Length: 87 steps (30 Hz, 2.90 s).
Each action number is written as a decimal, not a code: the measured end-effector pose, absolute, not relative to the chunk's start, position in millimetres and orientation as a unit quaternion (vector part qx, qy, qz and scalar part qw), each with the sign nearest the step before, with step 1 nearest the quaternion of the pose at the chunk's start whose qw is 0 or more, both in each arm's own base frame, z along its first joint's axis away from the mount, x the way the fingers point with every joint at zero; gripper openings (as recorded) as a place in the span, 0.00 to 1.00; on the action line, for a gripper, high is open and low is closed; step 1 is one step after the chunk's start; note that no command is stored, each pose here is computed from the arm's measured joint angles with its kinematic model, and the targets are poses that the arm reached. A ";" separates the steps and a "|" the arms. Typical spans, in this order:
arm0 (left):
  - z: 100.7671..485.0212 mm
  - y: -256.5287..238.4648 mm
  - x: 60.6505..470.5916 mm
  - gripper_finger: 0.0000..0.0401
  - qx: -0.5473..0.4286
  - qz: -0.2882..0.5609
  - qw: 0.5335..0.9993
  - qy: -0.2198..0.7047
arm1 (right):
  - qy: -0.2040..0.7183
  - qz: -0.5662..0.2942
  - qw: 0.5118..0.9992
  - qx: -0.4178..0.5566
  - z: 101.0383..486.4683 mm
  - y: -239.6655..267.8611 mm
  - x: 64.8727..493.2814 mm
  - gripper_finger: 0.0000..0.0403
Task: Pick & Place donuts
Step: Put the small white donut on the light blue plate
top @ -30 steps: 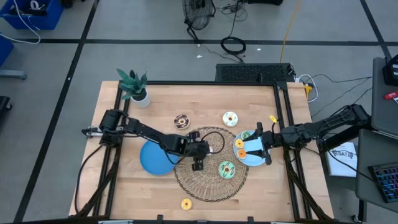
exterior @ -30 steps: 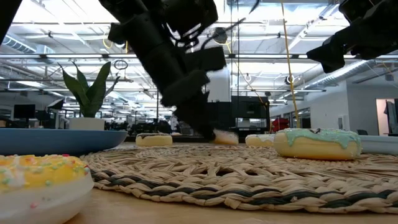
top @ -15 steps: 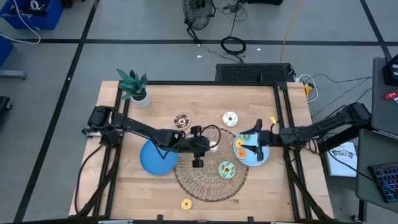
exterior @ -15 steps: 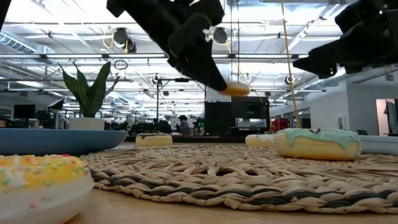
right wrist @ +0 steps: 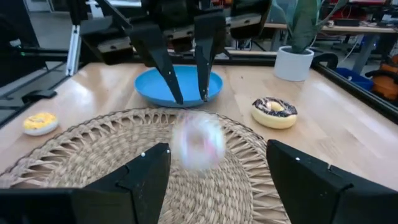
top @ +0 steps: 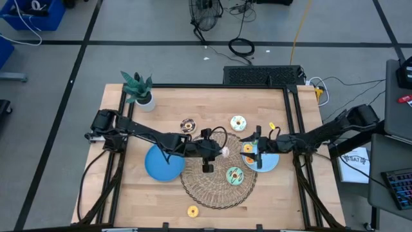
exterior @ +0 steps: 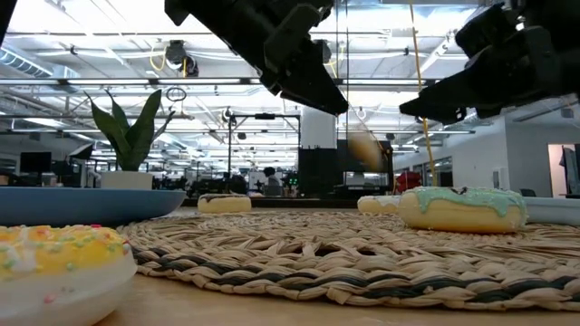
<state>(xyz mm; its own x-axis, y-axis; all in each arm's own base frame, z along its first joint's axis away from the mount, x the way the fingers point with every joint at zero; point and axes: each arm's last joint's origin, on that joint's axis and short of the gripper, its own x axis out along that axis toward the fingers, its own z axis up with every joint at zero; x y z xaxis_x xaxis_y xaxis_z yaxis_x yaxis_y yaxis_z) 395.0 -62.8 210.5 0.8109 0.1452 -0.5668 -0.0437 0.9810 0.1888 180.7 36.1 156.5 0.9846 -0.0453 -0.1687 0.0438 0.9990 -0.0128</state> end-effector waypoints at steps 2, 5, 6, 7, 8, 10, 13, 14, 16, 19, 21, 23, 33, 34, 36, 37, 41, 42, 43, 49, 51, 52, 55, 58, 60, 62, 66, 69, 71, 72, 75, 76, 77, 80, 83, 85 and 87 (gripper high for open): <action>210.7 -62.8 395.2 0.24 0.084 0.050 0.948 0.302 | 0.087 -0.025 0.996 -0.005 154.3 36.4 185.1 0.62; 211.6 -62.8 395.8 0.24 0.082 0.050 0.950 0.297 | 0.087 -0.027 0.996 -0.005 150.2 36.3 189.1 0.62; 211.1 -62.7 395.5 0.24 0.082 0.050 0.949 0.300 | 0.090 -0.028 0.996 -0.005 148.9 36.0 189.8 0.62; 210.2 -62.7 394.8 0.24 0.081 0.050 0.948 0.305 | 0.093 -0.029 0.995 -0.004 148.0 35.9 190.0 0.62; 209.0 -62.6 393.9 0.24 0.077 0.050 0.946 0.312 | 0.094 -0.029 0.995 -0.004 147.3 35.9 190.3 0.62; 207.6 -62.2 393.1 0.24 0.058 0.046 0.944 0.320 | 0.096 -0.030 0.995 -0.004 146.7 35.9 190.5 0.62; 204.9 -60.9 391.6 0.24 0.035 0.034 0.940 0.336 | 0.091 -0.029 0.995 -0.004 147.7 36.0 190.6 0.62; 204.0 -60.8 391.1 0.24 0.030 0.030 0.939 0.341 | 0.091 -0.029 0.995 -0.004 147.8 36.0 190.6 0.62; 202.7 -60.9 390.0 0.24 0.024 0.030 0.936 0.350 | 0.089 -0.029 0.996 -0.004 148.0 36.0 190.6 0.62; 198.2 -61.8 385.4 0.24 0.031 0.032 0.924 0.380 | 0.090 -0.029 0.996 -0.003 148.0 36.1 190.6 0.62; 192.8 -60.9 379.4 0.24 0.037 0.049 0.908 0.415 | 0.090 -0.029 0.996 -0.004 148.0 36.1 190.6 0.62; 188.1 -58.9 373.2 0.24 0.036 0.074 0.890 0.448 | 0.092 -0.029 0.995 -0.004 147.4 36.0 190.5 0.62; 181.9 -32.5 368.3 0.26 -0.010 0.057 0.863 0.502 | 0.090 -0.029 0.996 -0.003 148.0 36.1 190.6 0.62; 181.8 -27.1 368.7 0.27 -0.031 0.047 0.861 0.505 | 0.090 -0.029 0.996 -0.004 148.0 36.1 190.6 0.62; 178.6 -17.6 370.9 0.31 -0.053 0.048 0.859 0.506 | 0.090 -0.029 0.996 -0.003 148.0 36.1 190.6 0.62; 177.2 -13.8 371.7 0.34 -0.051 0.051 0.859 0.507 | 0.090 -0.029 0.996 -0.003 148.0 36.1 190.6 0.62; 175.6 -5.1 372.3 0.48 -0.027 0.042 0.859 0.510 | 0.090 -0.028 0.996 -0.004 147.9 36.1 190.6 0.62; 174.4 -4.0 372.8 0.51 -0.021 0.039 0.858 0.511 | 0.090 -0.027 0.996 -0.003 147.9 36.2 190.6 0.62; 172.6 -3.0 372.4 0.55 -0.016 0.037 0.855 0.516 | 0.090 -0.022 0.996 -0.003 147.9 36.4 190.6 0.62; 159.2 -4.3 374.7 0.65 0.004 -0.006 0.845 0.534 | 0.090 -0.003 0.996 -0.002 148.0 37.6 190.6 0.62; 154.1 -4.5 376.9 0.66 0.007 -0.004 0.845 0.534 | 0.090 -0.003 0.996 -0.004 148.0 37.6 190.6 0.62; 152.1 -3.5 377.1 0.66 0.008 0.001 0.844 0.537 | 0.089 -0.003 0.996 -0.004 148.3 37.6 190.6 0.62; 146.5 -1.7 381.0 0.64 0.009 0.009 0.848 0.531 | 0.089 -0.003 0.996 -0.004 148.2 37.5 190.5 0.62; 139.5 -0.7 382.1 0.61 0.014 0.016 0.844 0.537 | 0.087 -0.003 0.996 -0.004 148.5 37.5 190.6 0.62; 139.1 -0.4 383.2 0.60 0.017 0.022 0.845 0.533 | 0.088 -0.003 0.996 -0.004 148.3 37.4 190.5 0.62; 139.2 -0.4 383.4 0.58 0.019 0.024 0.846 0.532 | 0.088 -0.004 0.996 -0.002 148.3 37.4 190.5 0.62; 140.6 1.4 386.2 0.54 0.033 0.055 0.853 0.517 | 0.088 -0.004 0.996 -0.001 148.3 37.4 190.5 0.62; 141.1 2.4 387.1 0.50 0.040 0.067 0.855 0.512 | 0.088 -0.004 0.996 -0.001 148.3 37.4 190.5 0.62; 141.2 2.5 387.3 0.46 0.040 0.067 0.856 0.511 | 0.088 -0.004 0.996 -0.001 148.3 37.4 190.6 0.62; 141.2 2.3 387.3 0.45 0.040 0.067 0.856 0.511 | 0.088 -0.004 0.996 -0.001 148.2 37.4 190.5 0.62; 141.5 2.1 387.7 0.40 0.040 0.067 0.857 0.509 | 0.089 -0.004 0.996 -0.001 148.1 37.4 190.5 0.62; 142.0 2.0 388.7 0.38 0.039 0.067 0.860 0.504 | 0.089 -0.004 0.996 -0.001 148.1 37.4 190.5 0.62; 142.6 2.0 389.8 0.37 0.039 0.067 0.863 0.498 | 0.089 -0.004 0.996 -0.001 148.1 37.4 190.5 0.62; 144.7 0.6 393.2 0.33 0.041 0.062 0.874 0.481 | 0.088 -0.004 0.996 -0.001 148.2 37.4 190.5 0.62; 145.9 -4.1 395.2 0.31 0.052 0.041 0.880 0.471 | 0.088 -0.004 0.996 -0.001 148.2 37.4 190.5 0.62; 146.2 -9.1 395.7 0.31 0.071 0.024 0.880 0.468 | 0.088 -0.004 0.996 -0.001 148.2 37.4 190.5 0.62; 146.3 -14.8 395.6 0.32 0.094 0.012 0.879 0.468 | 0.088 -0.004 0.996 -0.001 148.2 37.4 190.5 0.62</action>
